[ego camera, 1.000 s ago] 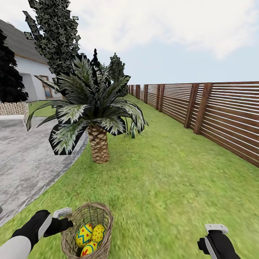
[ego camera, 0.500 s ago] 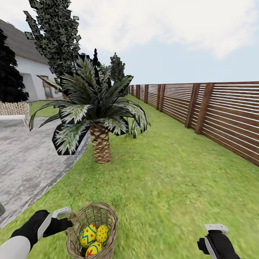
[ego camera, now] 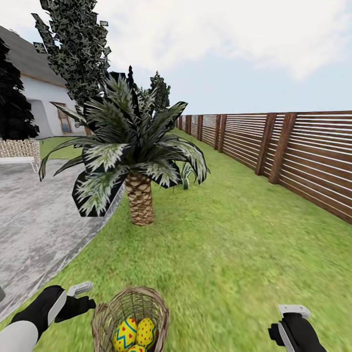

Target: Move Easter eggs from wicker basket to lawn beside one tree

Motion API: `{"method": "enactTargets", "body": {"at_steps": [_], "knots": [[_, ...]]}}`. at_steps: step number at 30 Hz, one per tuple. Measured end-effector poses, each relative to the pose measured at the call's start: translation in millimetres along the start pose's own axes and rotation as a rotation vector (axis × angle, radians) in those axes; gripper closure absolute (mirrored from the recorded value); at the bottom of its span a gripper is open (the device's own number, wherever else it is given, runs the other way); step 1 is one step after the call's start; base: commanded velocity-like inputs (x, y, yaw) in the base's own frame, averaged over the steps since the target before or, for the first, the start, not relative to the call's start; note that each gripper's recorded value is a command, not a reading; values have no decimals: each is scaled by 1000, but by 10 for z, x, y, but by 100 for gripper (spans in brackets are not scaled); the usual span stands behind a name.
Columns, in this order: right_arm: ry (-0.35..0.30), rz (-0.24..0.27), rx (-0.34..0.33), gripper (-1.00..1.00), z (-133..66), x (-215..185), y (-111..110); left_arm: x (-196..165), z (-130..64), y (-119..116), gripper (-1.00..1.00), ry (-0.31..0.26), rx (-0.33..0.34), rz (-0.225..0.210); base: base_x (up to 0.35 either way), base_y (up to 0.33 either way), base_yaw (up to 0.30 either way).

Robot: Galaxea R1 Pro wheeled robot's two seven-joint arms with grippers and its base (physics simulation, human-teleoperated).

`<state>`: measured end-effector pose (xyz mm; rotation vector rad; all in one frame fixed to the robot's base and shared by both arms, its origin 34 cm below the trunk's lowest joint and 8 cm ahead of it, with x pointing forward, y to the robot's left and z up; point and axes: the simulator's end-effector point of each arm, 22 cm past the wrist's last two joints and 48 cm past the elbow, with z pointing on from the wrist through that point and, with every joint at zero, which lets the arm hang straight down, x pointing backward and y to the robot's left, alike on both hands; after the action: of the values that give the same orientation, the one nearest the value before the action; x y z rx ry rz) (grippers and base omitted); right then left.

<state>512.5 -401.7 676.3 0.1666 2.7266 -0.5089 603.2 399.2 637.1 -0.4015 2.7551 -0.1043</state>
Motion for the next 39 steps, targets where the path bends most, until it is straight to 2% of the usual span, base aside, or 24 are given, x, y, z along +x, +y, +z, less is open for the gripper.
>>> {"method": "enactTargets", "body": {"at_steps": [5, 8, 39], "knots": [[1, 0, 0, -100, 4, 5, 1, 2, 5, -17, -100, 0, 1, 2, 21, 2, 0], [1, 0, 0, -100, 3, 2, 0, -33, 12, -35, -100, -19, 3, 8, 2, 0, 0], [0, 0, -2, -100, 468, 243, 182, 161, 514, 34, -100, -32, 5, 9, 0, 0, 0]]}}
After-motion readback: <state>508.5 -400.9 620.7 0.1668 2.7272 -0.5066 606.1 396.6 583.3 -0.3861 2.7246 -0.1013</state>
